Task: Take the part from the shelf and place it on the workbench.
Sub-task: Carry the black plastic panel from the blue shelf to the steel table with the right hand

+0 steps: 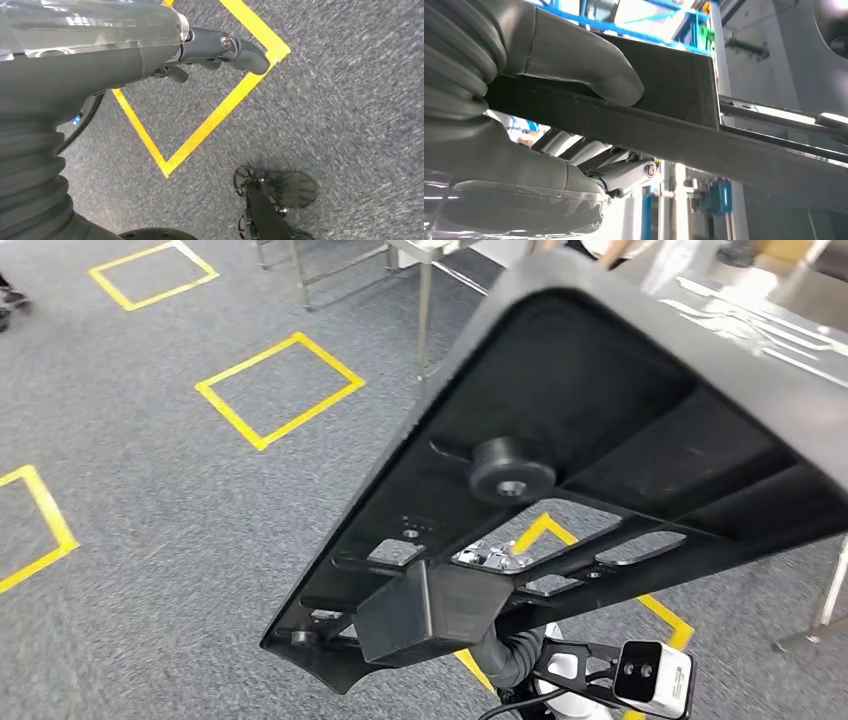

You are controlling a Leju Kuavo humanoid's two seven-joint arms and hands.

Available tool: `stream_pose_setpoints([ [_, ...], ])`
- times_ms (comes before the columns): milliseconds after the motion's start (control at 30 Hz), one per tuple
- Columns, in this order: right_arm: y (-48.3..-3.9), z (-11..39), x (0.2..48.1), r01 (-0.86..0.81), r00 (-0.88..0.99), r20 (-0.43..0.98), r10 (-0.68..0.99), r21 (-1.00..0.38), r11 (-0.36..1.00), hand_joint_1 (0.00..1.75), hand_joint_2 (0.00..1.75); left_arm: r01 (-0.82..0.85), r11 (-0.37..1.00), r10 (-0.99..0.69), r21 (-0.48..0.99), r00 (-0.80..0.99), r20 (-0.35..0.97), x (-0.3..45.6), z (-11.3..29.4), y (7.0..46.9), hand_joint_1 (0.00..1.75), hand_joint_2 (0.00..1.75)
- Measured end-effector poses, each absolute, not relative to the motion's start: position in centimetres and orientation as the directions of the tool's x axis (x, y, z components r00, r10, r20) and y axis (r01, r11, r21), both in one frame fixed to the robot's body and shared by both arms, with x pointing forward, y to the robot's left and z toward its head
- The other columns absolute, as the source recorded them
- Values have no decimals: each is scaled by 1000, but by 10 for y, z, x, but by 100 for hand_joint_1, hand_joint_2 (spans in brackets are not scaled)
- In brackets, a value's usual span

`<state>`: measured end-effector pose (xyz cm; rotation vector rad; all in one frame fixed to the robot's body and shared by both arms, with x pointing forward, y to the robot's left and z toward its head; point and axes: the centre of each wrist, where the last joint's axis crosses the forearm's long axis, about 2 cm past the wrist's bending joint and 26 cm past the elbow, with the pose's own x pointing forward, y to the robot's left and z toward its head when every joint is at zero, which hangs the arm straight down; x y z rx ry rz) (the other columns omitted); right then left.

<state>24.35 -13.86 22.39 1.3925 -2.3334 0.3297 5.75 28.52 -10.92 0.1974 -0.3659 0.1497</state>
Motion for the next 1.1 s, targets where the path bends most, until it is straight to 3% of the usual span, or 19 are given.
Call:
stream_pose_setpoints([
  [1100, -143, 216, 231, -863, -441, 452, -775, 23, 504, 175, 175, -168, 976, 104, 140, 919, 380, 60, -109, 281, 0, 175],
])
